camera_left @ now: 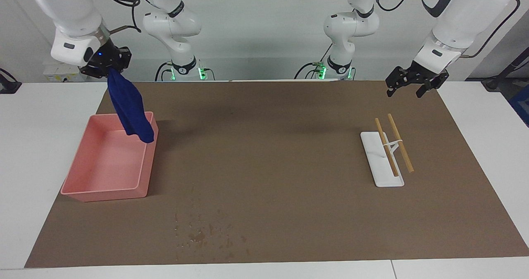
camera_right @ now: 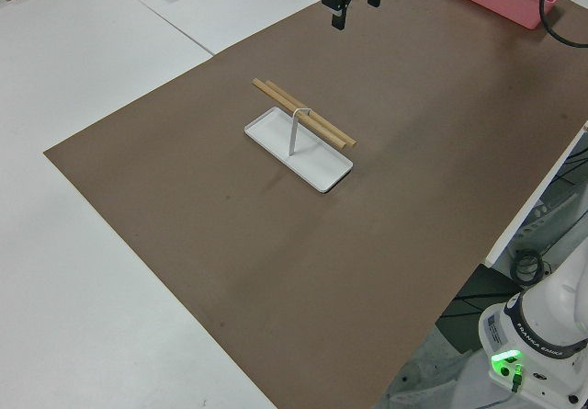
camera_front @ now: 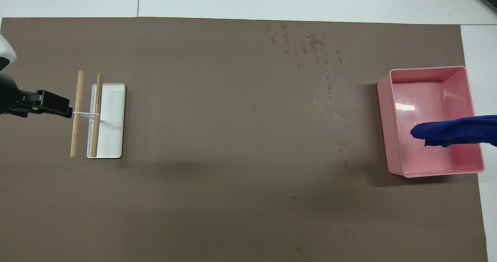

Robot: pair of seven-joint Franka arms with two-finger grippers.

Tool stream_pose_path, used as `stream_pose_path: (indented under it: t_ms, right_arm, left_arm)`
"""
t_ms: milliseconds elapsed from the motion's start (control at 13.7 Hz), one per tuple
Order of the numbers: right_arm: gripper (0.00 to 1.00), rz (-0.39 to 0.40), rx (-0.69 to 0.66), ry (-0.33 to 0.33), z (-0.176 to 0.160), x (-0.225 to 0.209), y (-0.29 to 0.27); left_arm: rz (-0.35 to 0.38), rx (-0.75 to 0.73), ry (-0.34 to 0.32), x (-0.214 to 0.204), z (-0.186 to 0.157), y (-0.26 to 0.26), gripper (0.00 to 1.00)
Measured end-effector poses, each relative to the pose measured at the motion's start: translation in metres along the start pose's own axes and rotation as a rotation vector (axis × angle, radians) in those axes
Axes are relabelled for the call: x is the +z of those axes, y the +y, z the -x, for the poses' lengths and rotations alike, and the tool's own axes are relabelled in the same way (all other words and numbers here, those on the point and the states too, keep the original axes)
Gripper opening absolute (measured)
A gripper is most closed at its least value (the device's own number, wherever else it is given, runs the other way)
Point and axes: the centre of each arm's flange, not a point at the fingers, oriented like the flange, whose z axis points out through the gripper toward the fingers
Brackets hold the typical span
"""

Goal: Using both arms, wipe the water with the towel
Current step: 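Lower the cloth into the pink bin and open the right gripper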

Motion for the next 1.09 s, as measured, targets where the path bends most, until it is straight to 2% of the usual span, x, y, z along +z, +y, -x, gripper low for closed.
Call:
stream_pose_path:
  t_ms: [219,438,657,876,1095]
  right_arm:
    - [0.15,0.064,-0.030,0.067,-0.008,0.024,0.017]
    - [0.15,0.102,-0.063,0.105,-0.022,0.084,0.033]
    - [0.15,0.094,-0.065,0.102,-0.027,0.117,0.034]
    - [0.15,0.085,0.000,0.099,-0.045,0.129,0.014]
    - [0.15,0.081,0.000,0.092,-0.060,0.136,-0.006]
  left_arm:
    - [0.000,0.000,0.000,0.000,0.000,0.000,1.00]
    - [0.000,0.000,0.000,0.000,0.000,0.000,1.00]
    - [0.000,0.000,0.000,0.000,0.000,0.000,1.00]
    - [0.000,0.000,0.000,0.000,0.000,0.000,1.00]
    - [0.000,0.000,0.000,0.000,0.000,0.000,1.00]
